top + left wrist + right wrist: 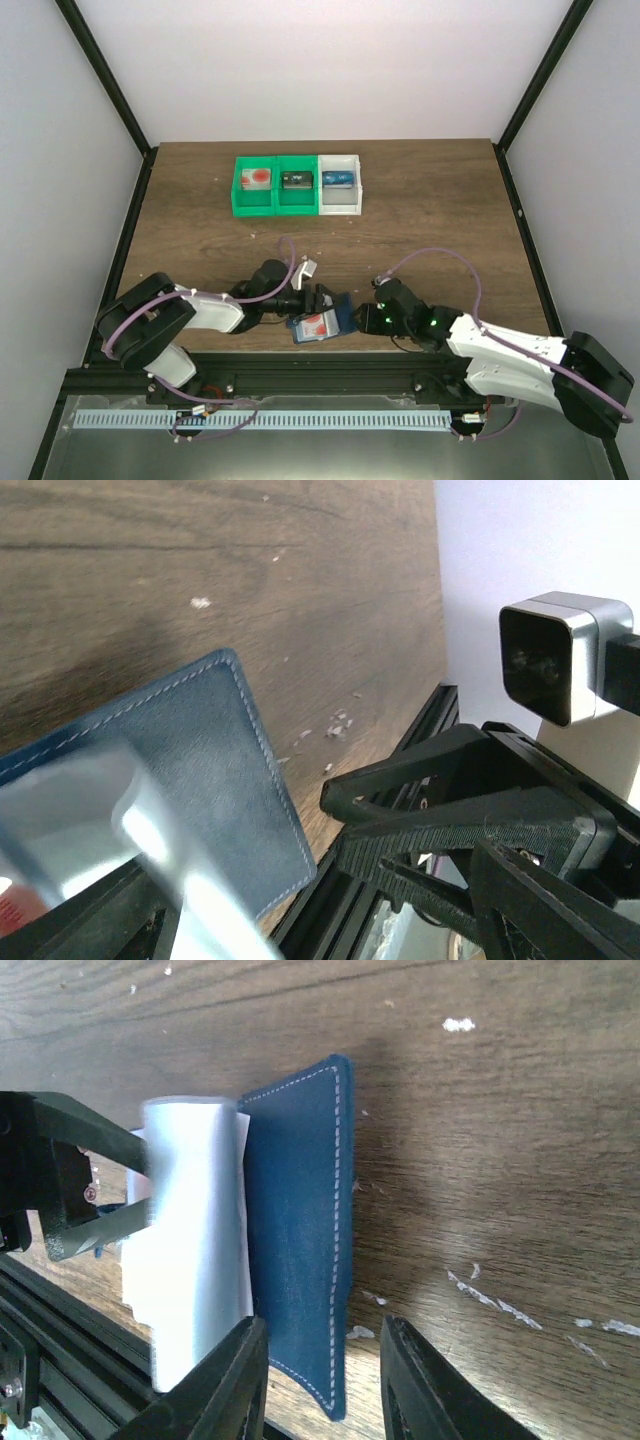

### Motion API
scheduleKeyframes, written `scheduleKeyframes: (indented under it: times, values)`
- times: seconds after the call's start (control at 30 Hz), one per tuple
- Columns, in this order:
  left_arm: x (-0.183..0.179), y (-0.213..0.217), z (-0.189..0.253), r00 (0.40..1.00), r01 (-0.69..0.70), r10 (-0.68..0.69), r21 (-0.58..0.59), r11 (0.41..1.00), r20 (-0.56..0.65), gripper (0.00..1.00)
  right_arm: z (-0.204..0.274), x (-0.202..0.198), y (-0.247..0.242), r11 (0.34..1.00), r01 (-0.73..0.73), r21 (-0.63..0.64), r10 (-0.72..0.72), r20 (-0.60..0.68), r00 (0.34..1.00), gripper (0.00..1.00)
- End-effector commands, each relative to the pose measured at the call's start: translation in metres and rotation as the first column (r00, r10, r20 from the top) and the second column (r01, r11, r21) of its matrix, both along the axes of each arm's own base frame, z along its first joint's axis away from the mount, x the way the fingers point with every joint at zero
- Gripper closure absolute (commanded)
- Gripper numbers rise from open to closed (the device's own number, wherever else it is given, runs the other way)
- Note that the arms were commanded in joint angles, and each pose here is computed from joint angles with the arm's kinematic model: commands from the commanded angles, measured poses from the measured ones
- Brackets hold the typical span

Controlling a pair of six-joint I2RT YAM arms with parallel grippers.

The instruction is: Take the credit cards out of the card holder

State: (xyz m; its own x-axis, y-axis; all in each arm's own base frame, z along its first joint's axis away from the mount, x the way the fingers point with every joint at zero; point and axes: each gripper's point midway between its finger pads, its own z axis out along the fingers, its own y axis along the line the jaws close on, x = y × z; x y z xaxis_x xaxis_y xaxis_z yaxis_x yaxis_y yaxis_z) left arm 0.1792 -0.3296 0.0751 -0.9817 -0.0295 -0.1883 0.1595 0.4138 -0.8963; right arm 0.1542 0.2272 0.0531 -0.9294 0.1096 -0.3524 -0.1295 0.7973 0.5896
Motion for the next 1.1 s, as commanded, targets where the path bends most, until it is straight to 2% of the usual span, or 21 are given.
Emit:
scheduleKeyframes:
  times: [0.0, 0.1, 0.43, 0.67, 0.93, 1.07]
  values:
    - [0.007, -0.014, 0.020, 0.998, 0.033, -0.030, -0.050, 0.998, 0.054, 0.20, 0.016, 0.004, -0.004, 0.999, 0.000, -0.037, 0.001, 0.036, 0.999, 0.67]
    - [0.008, -0.018, 0.022, 0.998, 0.040, -0.037, -0.058, 0.998, 0.055, 0.20, 0.023, 0.002, -0.001, 1.000, -0.015, -0.005, 0.015, 0.042, 0.999, 0.69]
    - [0.011, -0.026, 0.018, 0.998, 0.055, -0.052, -0.071, 0.996, 0.044, 0.20, 0.065, -0.015, 0.047, 0.954, -0.217, 0.204, 0.190, 0.144, 0.971, 0.89]
    - [0.017, -0.033, 0.022, 0.997, 0.062, -0.059, -0.072, 0.995, 0.050, 0.20, 0.041, -0.011, 0.053, 0.966, -0.189, 0.175, 0.173, 0.106, 0.979, 0.99]
    - [0.022, -0.023, 0.026, 0.997, 0.022, -0.019, -0.045, 0.999, 0.071, 0.21, 0.000, -0.005, 0.045, 0.990, -0.111, 0.081, 0.110, 0.023, 0.994, 1.00]
    - [0.028, 0.000, 0.021, 0.997, -0.038, 0.036, 0.024, 0.999, 0.070, 0.28, -0.018, -0.009, 0.035, 0.996, -0.082, 0.043, 0.083, -0.017, 0.996, 0.99]
